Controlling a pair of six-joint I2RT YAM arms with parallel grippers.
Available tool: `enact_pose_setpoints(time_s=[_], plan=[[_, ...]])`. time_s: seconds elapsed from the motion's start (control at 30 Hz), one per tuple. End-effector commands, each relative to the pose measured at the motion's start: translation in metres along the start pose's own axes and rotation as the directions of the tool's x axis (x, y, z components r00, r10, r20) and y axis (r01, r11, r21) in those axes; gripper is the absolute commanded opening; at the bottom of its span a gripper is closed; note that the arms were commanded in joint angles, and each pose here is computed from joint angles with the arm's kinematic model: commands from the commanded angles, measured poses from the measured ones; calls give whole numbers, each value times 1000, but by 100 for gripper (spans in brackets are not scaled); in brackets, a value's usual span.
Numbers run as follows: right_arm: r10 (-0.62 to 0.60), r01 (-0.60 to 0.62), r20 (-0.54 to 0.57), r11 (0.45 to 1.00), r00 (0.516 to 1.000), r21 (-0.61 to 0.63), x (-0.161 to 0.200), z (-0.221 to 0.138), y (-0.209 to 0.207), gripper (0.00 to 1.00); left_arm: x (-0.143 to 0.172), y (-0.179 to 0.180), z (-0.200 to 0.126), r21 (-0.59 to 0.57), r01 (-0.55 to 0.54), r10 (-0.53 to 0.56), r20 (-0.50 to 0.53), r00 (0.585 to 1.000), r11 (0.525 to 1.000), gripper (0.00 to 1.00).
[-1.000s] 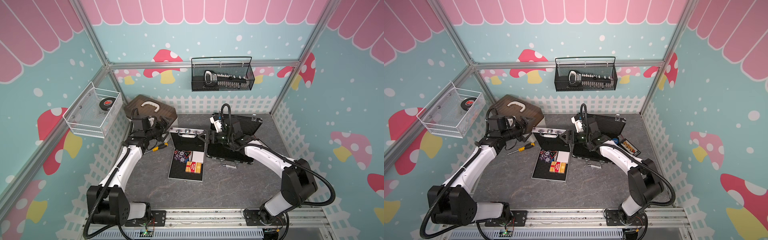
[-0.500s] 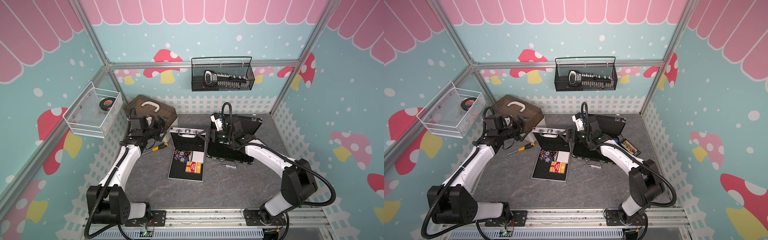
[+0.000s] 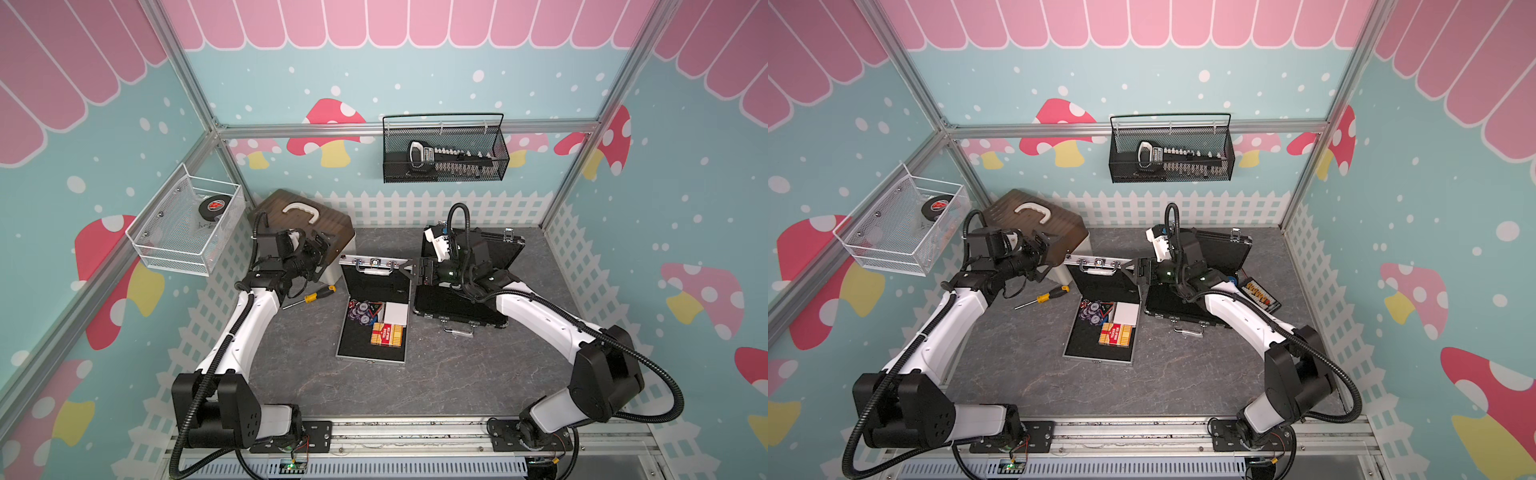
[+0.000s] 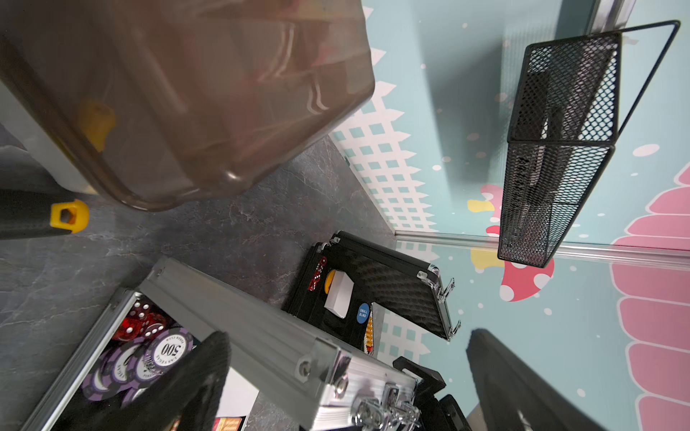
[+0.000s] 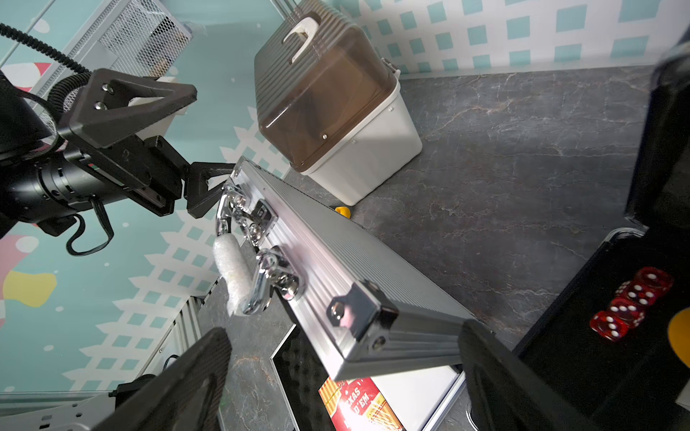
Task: Open the poker set cases
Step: Open the case lid on the poker set case.
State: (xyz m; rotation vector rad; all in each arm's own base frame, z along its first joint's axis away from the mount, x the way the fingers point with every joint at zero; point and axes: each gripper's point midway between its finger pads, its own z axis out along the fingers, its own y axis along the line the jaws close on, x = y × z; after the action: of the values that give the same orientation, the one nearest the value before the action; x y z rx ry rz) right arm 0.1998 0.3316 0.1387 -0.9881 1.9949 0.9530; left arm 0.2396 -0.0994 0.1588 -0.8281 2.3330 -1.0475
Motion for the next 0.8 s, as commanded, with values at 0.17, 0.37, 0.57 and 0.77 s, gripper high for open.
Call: enact_pose_setpoints(time_s=[0.17,0.37,0.57,0.77], plan=[[-42,73,180,983,983,-166,-77,-12,40,57,-7,-91,-20,230,-70,84,-50,995,971,90],[7,29,214,986,977,-165,-103,-17,26,57,-22,-122,-19,267,-88,103,-43,994,960,90],[92,-51,223,982,971,-182,-123,-20,6,56,-35,-142,-14,296,-79,94,-36,995,952,90],[151,-123,189,980,970,-154,-133,-19,-15,56,-49,-156,-7,296,-69,84,-40,996,953,90]])
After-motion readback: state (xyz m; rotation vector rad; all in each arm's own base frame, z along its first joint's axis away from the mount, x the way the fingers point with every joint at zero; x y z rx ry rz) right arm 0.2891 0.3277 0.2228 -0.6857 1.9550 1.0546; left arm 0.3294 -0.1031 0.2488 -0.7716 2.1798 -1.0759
